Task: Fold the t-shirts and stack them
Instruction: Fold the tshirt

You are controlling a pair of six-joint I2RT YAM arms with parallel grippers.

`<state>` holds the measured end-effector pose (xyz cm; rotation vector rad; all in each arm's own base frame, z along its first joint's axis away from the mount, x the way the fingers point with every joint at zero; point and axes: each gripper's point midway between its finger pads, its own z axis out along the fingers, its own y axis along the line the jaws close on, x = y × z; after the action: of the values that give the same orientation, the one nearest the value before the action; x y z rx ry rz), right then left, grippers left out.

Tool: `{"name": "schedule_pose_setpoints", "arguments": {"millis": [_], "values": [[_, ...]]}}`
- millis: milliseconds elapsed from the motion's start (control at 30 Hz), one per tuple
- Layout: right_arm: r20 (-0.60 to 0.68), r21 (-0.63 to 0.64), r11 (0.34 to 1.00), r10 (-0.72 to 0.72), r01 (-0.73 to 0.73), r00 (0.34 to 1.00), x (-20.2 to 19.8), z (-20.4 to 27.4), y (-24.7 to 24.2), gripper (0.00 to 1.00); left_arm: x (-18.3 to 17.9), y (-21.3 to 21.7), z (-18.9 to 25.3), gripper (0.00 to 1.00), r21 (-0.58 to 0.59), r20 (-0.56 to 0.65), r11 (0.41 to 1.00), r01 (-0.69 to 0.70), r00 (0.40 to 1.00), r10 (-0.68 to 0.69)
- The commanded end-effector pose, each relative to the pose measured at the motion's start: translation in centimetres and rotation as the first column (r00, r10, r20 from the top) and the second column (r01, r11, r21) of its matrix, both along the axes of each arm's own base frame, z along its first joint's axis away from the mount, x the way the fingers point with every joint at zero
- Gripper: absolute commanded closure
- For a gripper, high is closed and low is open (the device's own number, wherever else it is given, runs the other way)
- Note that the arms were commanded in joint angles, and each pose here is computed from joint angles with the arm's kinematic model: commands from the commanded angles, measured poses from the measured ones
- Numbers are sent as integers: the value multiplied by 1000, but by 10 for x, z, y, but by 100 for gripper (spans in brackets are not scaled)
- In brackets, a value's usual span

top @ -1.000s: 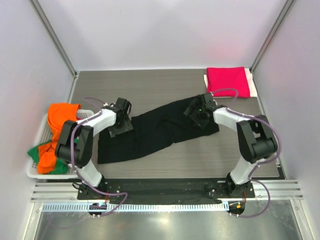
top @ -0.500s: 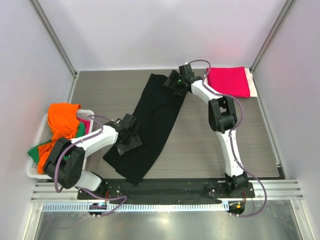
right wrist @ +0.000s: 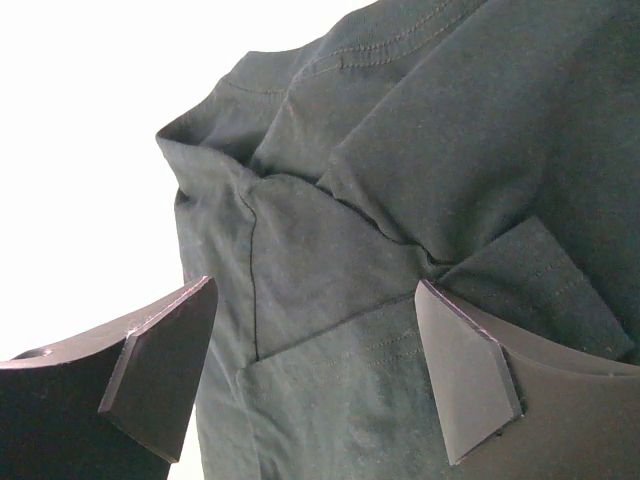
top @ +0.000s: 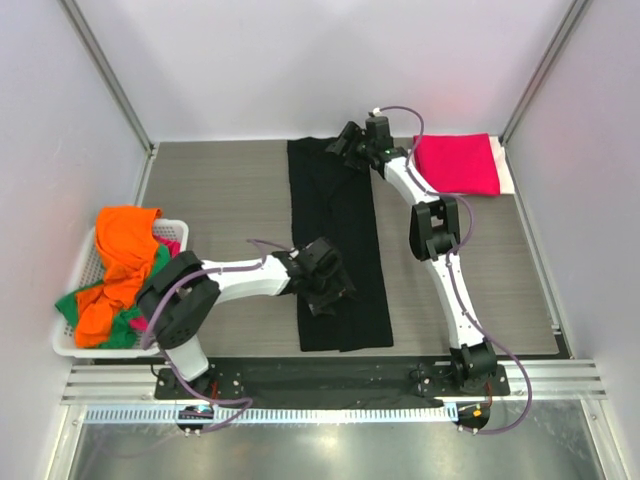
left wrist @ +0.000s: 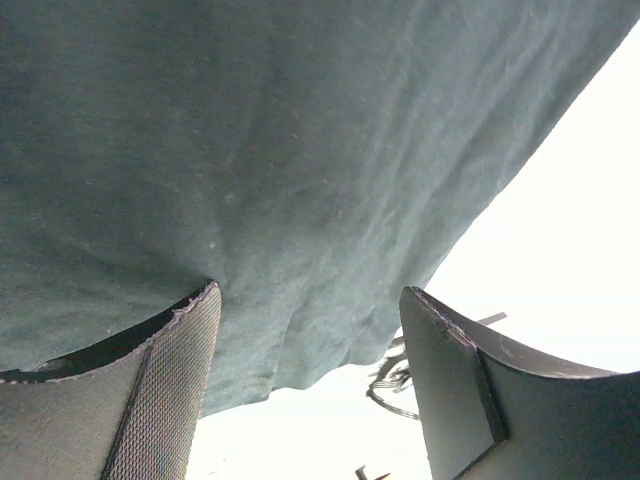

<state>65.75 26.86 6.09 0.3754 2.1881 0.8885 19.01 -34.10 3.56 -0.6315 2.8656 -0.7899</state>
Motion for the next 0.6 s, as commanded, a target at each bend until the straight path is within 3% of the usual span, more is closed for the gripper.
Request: {"name": "schedule_pose_setpoints", "arguments": {"millis": [0, 133, 267, 367, 400, 500, 567], "values": [[-106, -108, 994, -17, 5, 994, -11, -67, -29, 13, -3, -20, 7, 26, -41, -14, 999, 10, 1000, -10], [-85, -109, 994, -18, 9, 996, -11, -45, -37, 13, 3, -14, 34, 26, 5, 67, 1000, 20, 998, -20], [4, -84, 996, -15, 15, 1000, -5, 17, -39, 10, 3, -3, 78, 24, 90, 166, 993, 76, 982, -90], [77, -40, 999, -25, 29, 997, -4, 79, -45, 6, -1, 22, 111, 21, 196, 238, 977, 79, 963, -125], [127, -24, 999, -26, 30, 992, -8, 118, -46, 1, -3, 31, 127, 21, 193, 268, 979, 72, 955, -123], [207, -12, 1000, -12, 15, 978, -32, 192, -49, 0, -8, 62, 143, 20, 239, 328, 970, 36, 938, -116], [188, -39, 999, -13, 21, 982, -55, 201, -58, 0, -13, 84, 137, 21, 281, 337, 960, 14, 935, -112]]}}
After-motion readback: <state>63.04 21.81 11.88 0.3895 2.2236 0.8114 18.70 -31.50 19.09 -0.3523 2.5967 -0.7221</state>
